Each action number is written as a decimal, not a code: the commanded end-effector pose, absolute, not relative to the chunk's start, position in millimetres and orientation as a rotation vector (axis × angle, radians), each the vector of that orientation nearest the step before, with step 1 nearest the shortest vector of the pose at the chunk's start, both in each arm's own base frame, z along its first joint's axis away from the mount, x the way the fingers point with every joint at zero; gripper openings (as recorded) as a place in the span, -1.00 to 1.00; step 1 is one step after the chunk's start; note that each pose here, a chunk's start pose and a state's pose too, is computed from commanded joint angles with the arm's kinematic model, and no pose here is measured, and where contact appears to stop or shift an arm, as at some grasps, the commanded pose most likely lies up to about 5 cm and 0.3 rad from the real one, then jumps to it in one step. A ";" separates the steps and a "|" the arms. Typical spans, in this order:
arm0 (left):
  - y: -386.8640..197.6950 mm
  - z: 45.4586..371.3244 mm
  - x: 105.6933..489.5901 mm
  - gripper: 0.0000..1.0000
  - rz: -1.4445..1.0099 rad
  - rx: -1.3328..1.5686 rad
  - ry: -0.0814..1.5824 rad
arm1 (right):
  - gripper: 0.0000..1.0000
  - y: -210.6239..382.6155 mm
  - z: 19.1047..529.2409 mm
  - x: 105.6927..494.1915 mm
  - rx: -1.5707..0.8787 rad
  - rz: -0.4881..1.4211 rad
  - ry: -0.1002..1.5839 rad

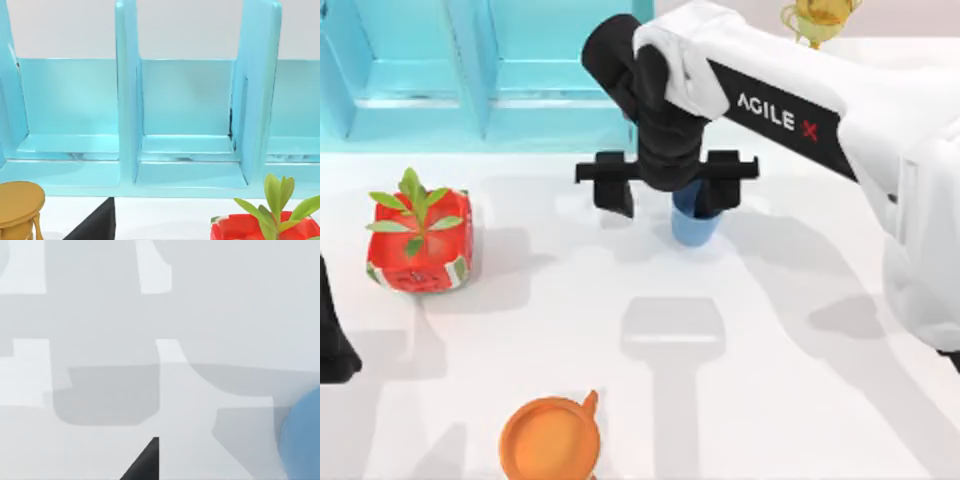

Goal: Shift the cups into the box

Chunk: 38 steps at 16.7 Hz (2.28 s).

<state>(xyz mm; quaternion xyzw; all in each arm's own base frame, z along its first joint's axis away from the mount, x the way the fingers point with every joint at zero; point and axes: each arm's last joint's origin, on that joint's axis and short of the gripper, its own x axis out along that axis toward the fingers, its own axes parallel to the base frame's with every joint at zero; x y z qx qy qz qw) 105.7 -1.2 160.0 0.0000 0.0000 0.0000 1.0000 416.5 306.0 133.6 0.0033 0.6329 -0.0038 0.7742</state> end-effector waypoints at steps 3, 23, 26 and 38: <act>-1.2 160.0 105.7 1.00 0.000 0.000 0.000 | -0.36 306.0 133.6 416.5 0.007 -0.008 1.371; -1.2 160.0 105.7 1.00 0.000 0.000 0.000 | -1.00 248.8 197.0 419.7 0.005 -0.003 1.365; -1.2 160.0 105.7 1.00 0.000 0.000 0.000 | -1.00 215.7 227.6 415.8 0.004 -0.004 1.367; -1.2 160.0 105.7 1.00 0.000 0.000 0.000 | -1.00 103.1 254.8 415.5 -0.031 -0.034 1.408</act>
